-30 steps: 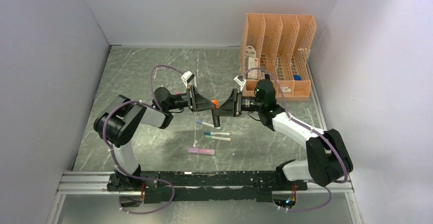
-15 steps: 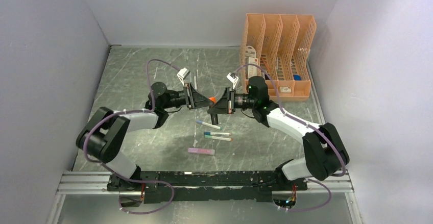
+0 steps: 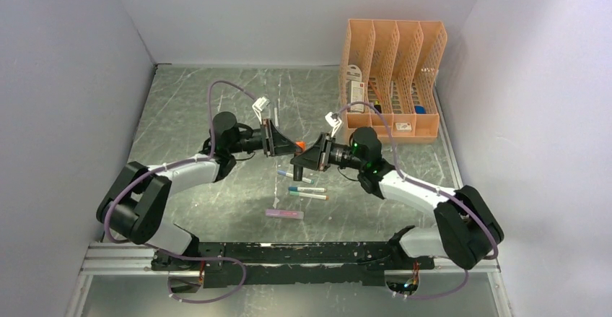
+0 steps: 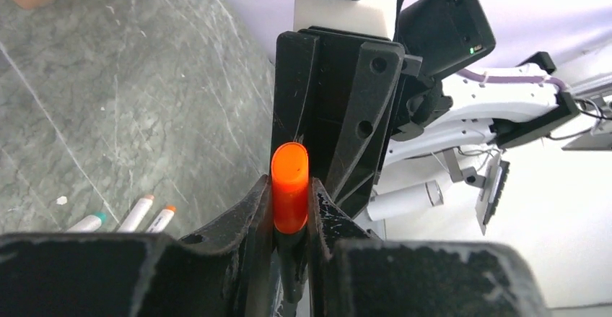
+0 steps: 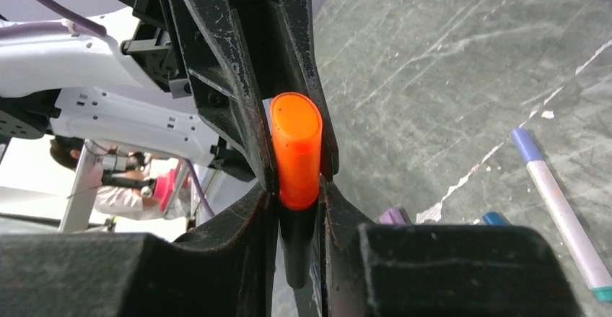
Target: Open the pen caps
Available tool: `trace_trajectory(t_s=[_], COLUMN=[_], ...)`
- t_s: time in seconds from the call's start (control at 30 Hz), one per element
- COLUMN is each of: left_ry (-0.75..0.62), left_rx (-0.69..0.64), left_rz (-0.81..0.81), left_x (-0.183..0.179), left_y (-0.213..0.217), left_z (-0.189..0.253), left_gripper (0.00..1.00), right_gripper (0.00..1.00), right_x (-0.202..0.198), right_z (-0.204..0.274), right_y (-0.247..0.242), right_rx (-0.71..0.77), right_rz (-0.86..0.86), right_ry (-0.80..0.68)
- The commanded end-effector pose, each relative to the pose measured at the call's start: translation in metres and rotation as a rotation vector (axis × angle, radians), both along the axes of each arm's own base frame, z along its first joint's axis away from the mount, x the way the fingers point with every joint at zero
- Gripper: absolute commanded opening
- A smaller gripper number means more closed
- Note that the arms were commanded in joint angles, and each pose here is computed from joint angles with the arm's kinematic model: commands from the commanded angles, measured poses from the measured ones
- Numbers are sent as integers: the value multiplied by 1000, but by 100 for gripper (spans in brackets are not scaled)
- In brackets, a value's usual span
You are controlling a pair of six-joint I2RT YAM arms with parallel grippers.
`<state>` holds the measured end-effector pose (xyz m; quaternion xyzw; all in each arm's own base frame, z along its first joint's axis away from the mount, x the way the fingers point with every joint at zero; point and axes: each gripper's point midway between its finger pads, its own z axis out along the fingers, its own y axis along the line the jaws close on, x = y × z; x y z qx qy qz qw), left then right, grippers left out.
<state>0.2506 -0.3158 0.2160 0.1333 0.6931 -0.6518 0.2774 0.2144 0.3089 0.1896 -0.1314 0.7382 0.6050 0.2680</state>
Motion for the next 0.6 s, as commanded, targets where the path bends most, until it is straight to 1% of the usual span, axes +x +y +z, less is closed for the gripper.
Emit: trace_trajectory(t_s=[0.0, 0.2, 0.3, 0.33, 0.37, 0.43, 0.47, 0.5, 0.57], left_ry=[-387, -460, -426, -414, -409, -357, -331, -313, -254], left_rx=[-268, -318, -240, -200, -126, 11, 62, 117, 224], left_rz=[403, 476, 492, 500, 505, 499, 504, 505, 496], left_x=[89, 105, 122, 128, 135, 146, 150, 153, 156], left_y=[52, 83, 86, 85, 84, 79, 77, 77, 73], left_z=[138, 174, 170, 167, 158, 140, 131, 124, 98], left_gripper=[17, 18, 18, 19, 19, 18, 18, 18, 19], right_gripper=[0, 0, 0, 0, 0, 0, 0, 0, 0], right_x=[-96, -110, -105, -98, -77, -41, -27, -10, 22], right_z=[-36, -37, -37, -40, -37, -55, -68, -75, -81], right_y=[3, 1, 1, 0, 2, -11, -25, -37, -58], right_rx=[-61, -45, -82, -130, -202, -443, -583, -686, -834], right_rz=[277, 287, 267, 240, 176, 37, -24, -84, -193], right_ry=[213, 227, 204, 182, 129, 70, 74, 54, 34])
